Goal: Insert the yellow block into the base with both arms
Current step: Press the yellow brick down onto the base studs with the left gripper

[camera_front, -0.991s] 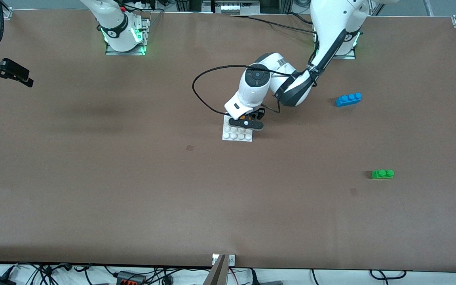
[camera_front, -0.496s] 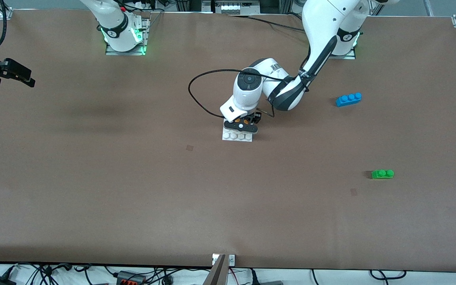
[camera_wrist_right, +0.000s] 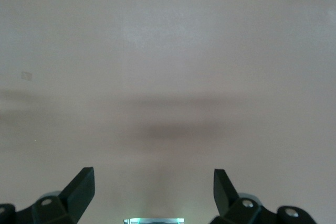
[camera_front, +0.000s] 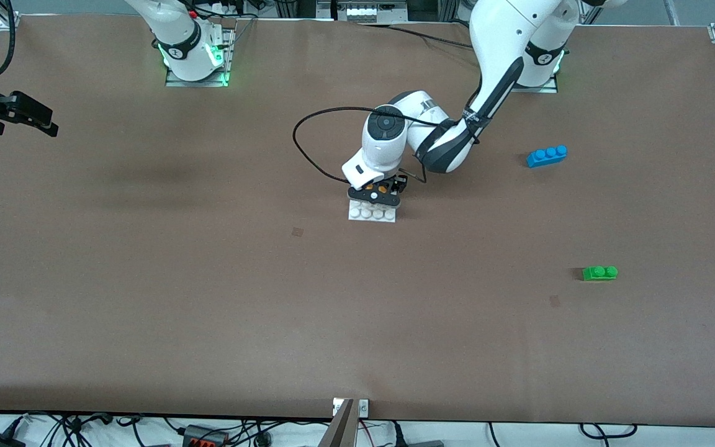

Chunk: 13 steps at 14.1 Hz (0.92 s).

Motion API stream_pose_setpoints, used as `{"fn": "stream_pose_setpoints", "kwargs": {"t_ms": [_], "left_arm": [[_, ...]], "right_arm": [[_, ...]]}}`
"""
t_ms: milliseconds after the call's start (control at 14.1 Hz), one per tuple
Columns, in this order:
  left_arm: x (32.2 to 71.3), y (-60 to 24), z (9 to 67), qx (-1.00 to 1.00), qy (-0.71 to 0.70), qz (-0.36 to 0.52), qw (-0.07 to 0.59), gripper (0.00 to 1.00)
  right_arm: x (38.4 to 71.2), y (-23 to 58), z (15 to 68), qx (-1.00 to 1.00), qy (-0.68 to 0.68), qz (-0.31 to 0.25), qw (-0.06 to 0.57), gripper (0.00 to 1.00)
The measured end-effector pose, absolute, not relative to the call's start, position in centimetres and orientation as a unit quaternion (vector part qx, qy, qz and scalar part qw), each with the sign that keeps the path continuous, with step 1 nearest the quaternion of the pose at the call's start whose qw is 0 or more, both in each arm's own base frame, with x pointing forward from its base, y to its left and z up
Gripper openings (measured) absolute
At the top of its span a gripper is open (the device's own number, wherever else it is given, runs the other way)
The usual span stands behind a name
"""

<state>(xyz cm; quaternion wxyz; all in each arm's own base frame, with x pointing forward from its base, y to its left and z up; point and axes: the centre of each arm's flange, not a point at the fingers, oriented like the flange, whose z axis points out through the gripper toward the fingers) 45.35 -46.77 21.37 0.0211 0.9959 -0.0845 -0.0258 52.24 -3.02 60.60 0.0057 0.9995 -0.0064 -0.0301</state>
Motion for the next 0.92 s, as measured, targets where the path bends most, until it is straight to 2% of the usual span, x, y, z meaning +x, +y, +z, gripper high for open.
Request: {"fn": "stream_pose_setpoints", "kwargs": {"t_ms": [920], "left_arm": [[44.46,-47.31,21.30,0.995,-0.097,-0.030,0.003,0.69]], "right_arm": [[52.26,-2.67,60.62,1.000,-0.003,-0.030,0.006,1.00]]}}
